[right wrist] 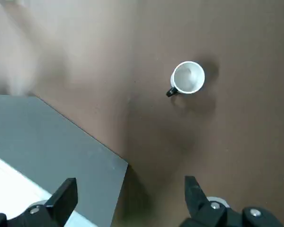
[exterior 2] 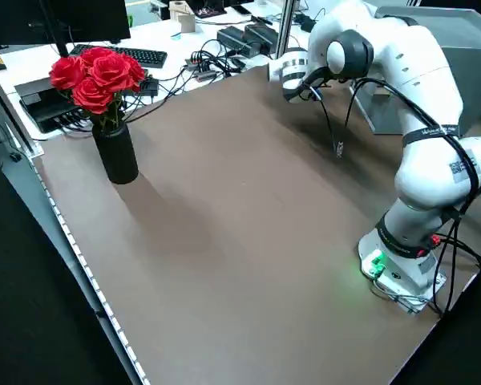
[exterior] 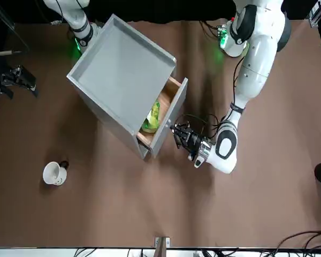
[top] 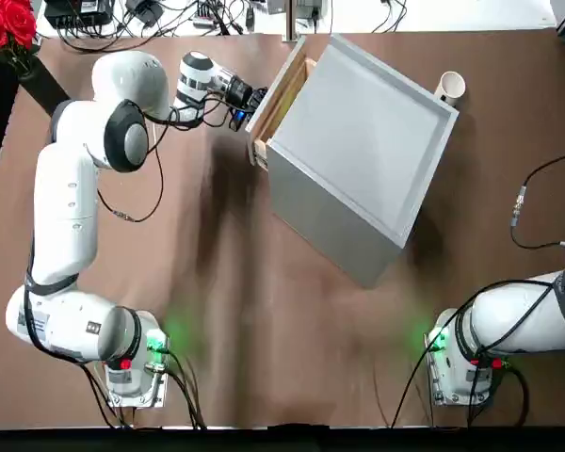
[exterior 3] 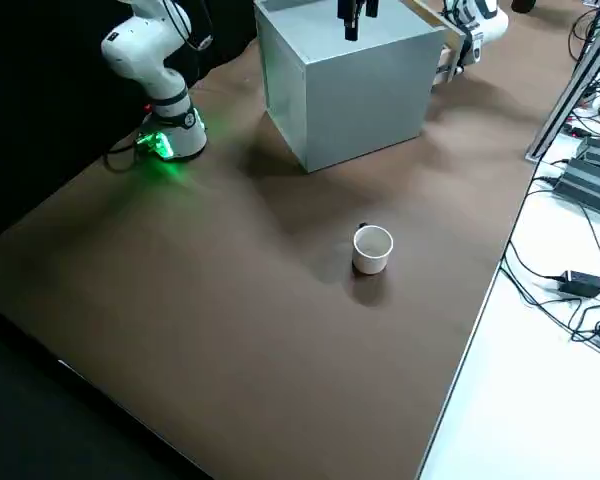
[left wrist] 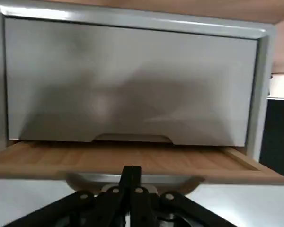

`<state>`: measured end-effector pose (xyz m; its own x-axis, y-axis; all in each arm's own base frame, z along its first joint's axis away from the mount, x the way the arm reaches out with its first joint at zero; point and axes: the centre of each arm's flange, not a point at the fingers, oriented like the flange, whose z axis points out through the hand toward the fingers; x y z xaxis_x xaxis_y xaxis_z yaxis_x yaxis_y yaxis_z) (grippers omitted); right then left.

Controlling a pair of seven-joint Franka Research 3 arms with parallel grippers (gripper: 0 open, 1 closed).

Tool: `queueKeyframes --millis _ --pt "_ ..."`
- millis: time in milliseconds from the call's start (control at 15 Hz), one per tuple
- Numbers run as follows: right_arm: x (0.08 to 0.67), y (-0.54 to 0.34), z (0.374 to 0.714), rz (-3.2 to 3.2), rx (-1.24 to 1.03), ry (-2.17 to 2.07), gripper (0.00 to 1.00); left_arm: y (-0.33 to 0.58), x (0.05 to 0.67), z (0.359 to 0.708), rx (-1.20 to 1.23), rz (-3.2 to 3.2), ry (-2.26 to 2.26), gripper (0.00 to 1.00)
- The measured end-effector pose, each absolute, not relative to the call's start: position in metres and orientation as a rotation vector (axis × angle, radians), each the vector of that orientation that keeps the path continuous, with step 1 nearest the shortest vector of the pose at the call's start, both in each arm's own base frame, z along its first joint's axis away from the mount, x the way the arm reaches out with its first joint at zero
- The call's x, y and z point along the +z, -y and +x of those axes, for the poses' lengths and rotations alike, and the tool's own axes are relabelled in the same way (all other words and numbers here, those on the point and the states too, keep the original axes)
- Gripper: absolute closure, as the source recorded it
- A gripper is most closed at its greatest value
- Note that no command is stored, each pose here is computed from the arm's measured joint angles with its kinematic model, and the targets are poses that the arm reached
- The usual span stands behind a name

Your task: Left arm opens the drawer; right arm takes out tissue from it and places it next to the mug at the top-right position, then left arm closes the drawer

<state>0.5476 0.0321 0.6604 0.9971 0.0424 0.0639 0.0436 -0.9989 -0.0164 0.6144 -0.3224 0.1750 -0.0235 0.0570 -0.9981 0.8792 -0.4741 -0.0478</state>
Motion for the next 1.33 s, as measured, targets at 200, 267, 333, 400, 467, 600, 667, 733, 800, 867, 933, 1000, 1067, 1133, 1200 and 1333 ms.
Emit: queueKeyframes --millis 200,267,333,400,467,600,667,733,800,867,933,1000,1067,1133,1200,1333 --pt "0.661 -0.037 0.548 -3.118 -0.107 0.080 0.00 0.297 0.180 0.629 -1.534 1.606 -1.006 0.99" --pt "0.661 -0.041 0.548 -3.116 -0.108 0.092 0.00 0.290 0.181 0.633 -1.524 1.608 -1.009 0.99" --pt "0.659 -0.047 0.548 -3.115 -0.103 0.109 0.00 0.284 0.182 0.636 -1.516 1.611 -1.013 0.99" --pt "0.656 -0.055 0.550 -3.114 -0.098 0.128 0.00 0.276 0.183 0.640 -1.505 1.614 -1.016 0.99" --pt "0.654 -0.063 0.551 -3.109 -0.099 0.149 0.00 0.270 0.185 0.644 -1.495 1.618 -1.019 0.99" --pt "0.648 -0.077 0.557 -3.085 -0.117 0.169 0.00 0.258 0.187 0.650 -1.477 1.627 -1.025 0.99" --pt "0.645 -0.083 0.560 -3.060 -0.117 0.146 0.00 0.252 0.188 0.652 -1.468 1.635 -1.027 0.99" --pt "0.640 -0.087 0.564 -3.040 -0.110 0.109 0.00 0.247 0.190 0.655 -1.458 1.644 -1.029 0.99" --pt "0.634 -0.091 0.568 -3.026 -0.100 0.075 0.00 0.240 0.191 0.658 -1.449 1.649 -1.033 0.99" --pt "0.629 -0.096 0.571 -3.021 -0.092 0.058 0.00 0.235 0.192 0.661 -1.440 1.651 -1.037 0.99" --pt "0.623 -0.104 0.573 -3.019 -0.082 0.046 0.00 0.229 0.193 0.663 -1.433 1.651 -1.041 0.99" --pt "0.618 -0.115 0.575 -3.019 -0.068 0.021 0.00 0.225 0.194 0.665 -1.428 1.650 -1.044 0.99" --pt "0.613 -0.128 0.575 -3.019 -0.055 -0.017 0.00 0.223 0.194 0.666 -1.425 1.649 -1.045 0.99" --pt "0.609 -0.143 0.576 -3.017 -0.049 -0.052 0.00 0.223 0.194 0.666 -1.424 1.649 -1.046 0.99" --pt "0.608 -0.160 0.576 -3.012 -0.051 -0.088 0.00 0.223 0.194 0.666 -1.424 1.650 -1.046 0.99" --pt "0.608 -0.193 0.577 -3.002 -0.052 -0.162 0.00 0.223 0.194 0.666 -1.424 1.650 -1.045 0.99"
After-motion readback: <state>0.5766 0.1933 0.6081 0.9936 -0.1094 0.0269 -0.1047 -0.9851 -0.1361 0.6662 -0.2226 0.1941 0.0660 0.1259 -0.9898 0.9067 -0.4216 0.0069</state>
